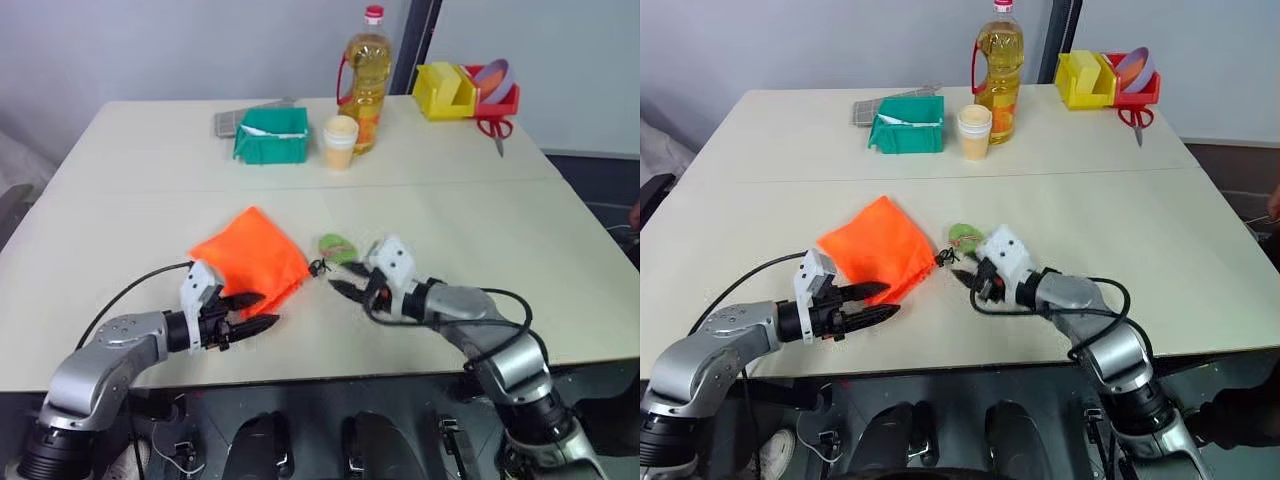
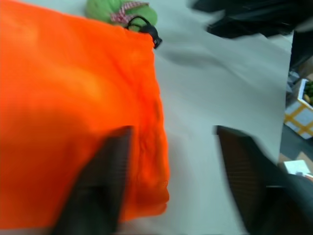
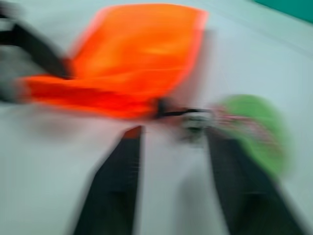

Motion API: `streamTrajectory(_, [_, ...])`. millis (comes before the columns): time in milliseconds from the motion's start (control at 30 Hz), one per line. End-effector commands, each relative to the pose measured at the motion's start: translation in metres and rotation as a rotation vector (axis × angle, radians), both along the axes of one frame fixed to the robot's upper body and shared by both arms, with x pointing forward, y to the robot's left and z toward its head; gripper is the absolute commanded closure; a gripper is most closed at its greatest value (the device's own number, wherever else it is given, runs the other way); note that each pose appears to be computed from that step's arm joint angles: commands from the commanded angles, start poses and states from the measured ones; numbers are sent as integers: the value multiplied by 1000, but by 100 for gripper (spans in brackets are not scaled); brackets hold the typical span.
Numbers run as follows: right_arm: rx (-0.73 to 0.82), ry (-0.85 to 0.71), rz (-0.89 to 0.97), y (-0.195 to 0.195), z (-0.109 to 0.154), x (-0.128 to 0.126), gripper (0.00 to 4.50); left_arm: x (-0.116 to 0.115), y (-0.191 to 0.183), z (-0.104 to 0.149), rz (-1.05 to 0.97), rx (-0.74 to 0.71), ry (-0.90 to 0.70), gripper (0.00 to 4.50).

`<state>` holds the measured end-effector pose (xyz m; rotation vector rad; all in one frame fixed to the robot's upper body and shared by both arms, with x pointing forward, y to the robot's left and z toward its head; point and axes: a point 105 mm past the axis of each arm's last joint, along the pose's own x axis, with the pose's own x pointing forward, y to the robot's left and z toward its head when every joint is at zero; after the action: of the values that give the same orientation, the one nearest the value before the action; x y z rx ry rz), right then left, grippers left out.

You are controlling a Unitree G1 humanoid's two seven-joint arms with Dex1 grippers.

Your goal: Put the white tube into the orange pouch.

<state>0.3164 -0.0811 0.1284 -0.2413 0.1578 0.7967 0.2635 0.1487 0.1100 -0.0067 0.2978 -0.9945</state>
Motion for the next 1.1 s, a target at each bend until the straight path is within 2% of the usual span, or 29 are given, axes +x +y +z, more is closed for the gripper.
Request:
streamTrajectory(33, [61, 1, -153, -15, 5, 22, 163, 10, 1, 23, 21, -39, -139, 97])
streamTrajectory(133, [155, 55, -261, -22, 4, 39, 163, 11, -2, 30, 8, -59, -193, 97])
streamTrajectory(267, [232, 144, -320, -20, -5, 52, 163, 13, -3, 27, 17, -56, -200, 97])
streamTrajectory(633, [156, 280, -254, -4, -39, 44, 163, 19, -2, 29, 72, -70, -241, 97])
streamTrajectory(733, [121, 260, -247, -3, -39, 44, 247, 18, -2, 25, 76, -68, -239, 97])
streamTrajectory(867, [120, 200, -245, -4, -27, 44, 441, 20, -3, 27, 85, -74, -252, 97])
streamTrajectory(933, [122, 167, -248, -7, -19, 44, 441, 22, -3, 28, 88, -76, -259, 97])
streamTrajectory(1100, [158, -44, -246, -24, 27, 35, 441, 34, -2, 29, 107, -59, -297, 97])
